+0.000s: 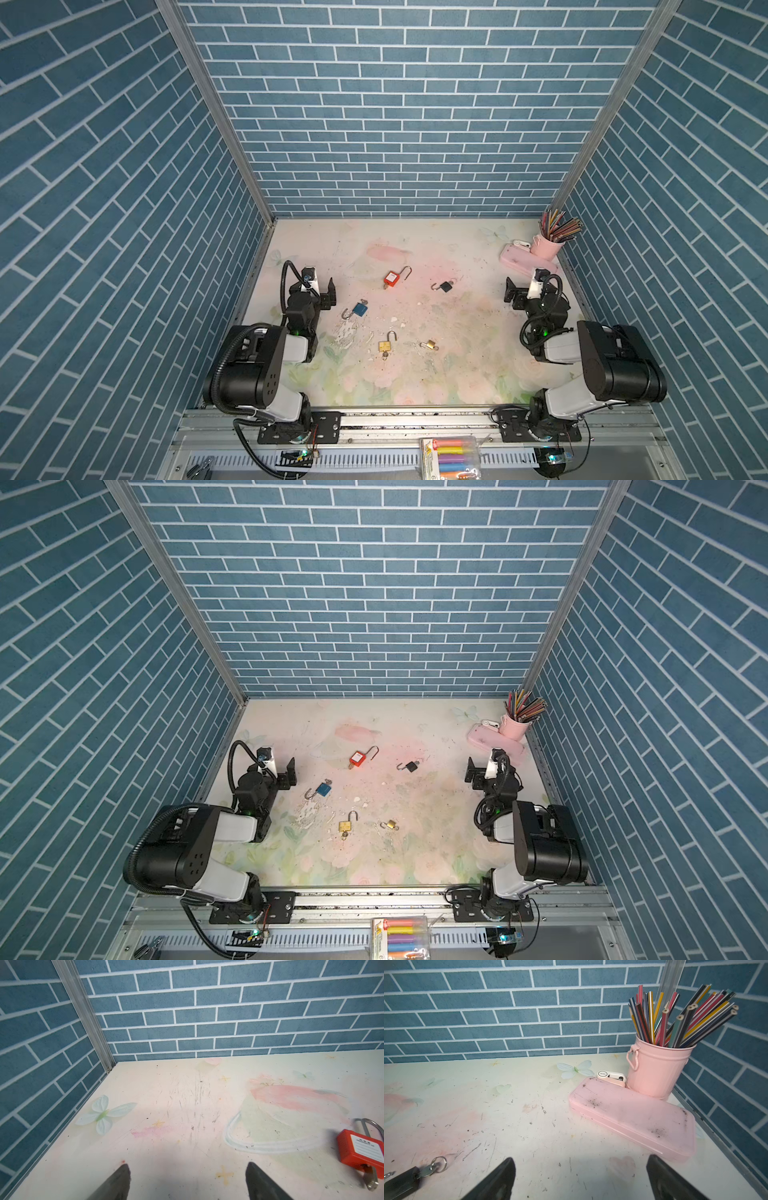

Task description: Lock with the key

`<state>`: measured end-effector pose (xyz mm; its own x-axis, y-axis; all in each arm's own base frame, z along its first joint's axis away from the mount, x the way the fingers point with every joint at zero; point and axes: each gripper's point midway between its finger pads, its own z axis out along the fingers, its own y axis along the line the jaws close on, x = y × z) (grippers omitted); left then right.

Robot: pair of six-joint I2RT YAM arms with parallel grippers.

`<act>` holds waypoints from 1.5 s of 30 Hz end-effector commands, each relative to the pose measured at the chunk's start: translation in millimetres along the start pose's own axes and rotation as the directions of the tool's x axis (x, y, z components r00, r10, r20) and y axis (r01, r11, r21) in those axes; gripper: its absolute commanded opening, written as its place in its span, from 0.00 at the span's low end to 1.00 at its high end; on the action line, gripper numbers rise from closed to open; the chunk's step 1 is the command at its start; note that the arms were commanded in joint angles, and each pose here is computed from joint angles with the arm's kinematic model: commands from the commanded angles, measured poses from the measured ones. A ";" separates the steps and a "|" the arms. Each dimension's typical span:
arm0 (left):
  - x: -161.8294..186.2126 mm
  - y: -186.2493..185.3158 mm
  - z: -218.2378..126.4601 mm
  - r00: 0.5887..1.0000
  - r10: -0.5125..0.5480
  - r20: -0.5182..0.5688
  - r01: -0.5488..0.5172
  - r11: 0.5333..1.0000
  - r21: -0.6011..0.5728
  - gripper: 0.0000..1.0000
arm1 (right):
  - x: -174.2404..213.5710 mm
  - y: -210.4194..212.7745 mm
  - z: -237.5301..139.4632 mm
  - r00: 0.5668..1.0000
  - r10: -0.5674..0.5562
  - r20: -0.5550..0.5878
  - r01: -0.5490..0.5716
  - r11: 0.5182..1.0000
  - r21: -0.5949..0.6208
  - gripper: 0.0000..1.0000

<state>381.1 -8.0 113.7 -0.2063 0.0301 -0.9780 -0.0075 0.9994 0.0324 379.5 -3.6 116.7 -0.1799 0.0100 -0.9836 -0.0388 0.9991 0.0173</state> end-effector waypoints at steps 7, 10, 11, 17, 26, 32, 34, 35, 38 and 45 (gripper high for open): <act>-7.9 0.0 0.7 1.000 0.013 0.029 -0.014 1.000 0.002 0.88 | 1.3 0.4 -0.1 1.000 -0.030 -0.003 0.030 1.000 -0.003 0.99; -7.5 -0.1 0.6 1.000 0.013 0.027 -0.013 1.000 0.002 0.87 | 1.8 0.4 -0.3 1.000 -0.030 -0.004 0.030 1.000 -0.004 0.99; -7.8 -0.3 1.0 1.000 0.014 0.027 -0.014 1.000 0.003 0.88 | 1.6 0.4 -0.2 1.000 -0.030 -0.003 0.030 1.000 -0.003 0.99; -7.1 1.4 1.1 1.000 0.007 0.025 -0.007 1.000 0.000 0.88 | 1.8 0.2 -0.2 1.000 -0.030 -0.004 0.030 1.000 -0.003 0.99; -8.5 2.2 -0.6 0.999 0.001 0.035 -0.001 1.000 0.006 0.88 | 1.8 -1.2 -1.3 1.000 -0.023 -0.002 0.023 1.000 0.006 0.99; -25.9 11.1 -6.4 0.998 -0.025 0.051 0.026 0.999 -0.030 0.87 | -20.4 -9.0 -14.5 0.999 -0.006 0.038 0.004 0.998 0.060 0.99; -36.7 13.2 -9.0 0.998 -0.027 0.055 0.029 0.999 -0.041 0.87 | -30.8 -7.0 -19.0 0.999 -0.003 0.037 0.001 0.999 0.050 0.99; -43.9 15.0 -11.4 0.998 -0.031 0.063 0.034 0.998 -0.051 0.88 | -38.6 -6.6 -21.5 0.999 0.007 0.040 -0.009 0.999 0.048 0.99; -82.6 18.7 -22.2 0.991 -0.050 0.121 0.058 0.996 -0.063 0.87 | -67.2 -3.1 -30.2 0.997 0.060 0.045 -0.062 0.998 0.031 0.99; -209.5 14.6 -60.0 0.961 -0.190 0.200 0.190 0.982 0.019 0.87 | -136.4 -0.1 -56.2 0.923 0.384 0.023 -0.385 0.923 0.021 0.98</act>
<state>379.5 5.1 309.3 0.0471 -0.0851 -0.9953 -0.0629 0.9941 -0.0880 357.7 -3.0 277.8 -0.0086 0.1638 -0.9864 -0.0365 0.9858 0.1641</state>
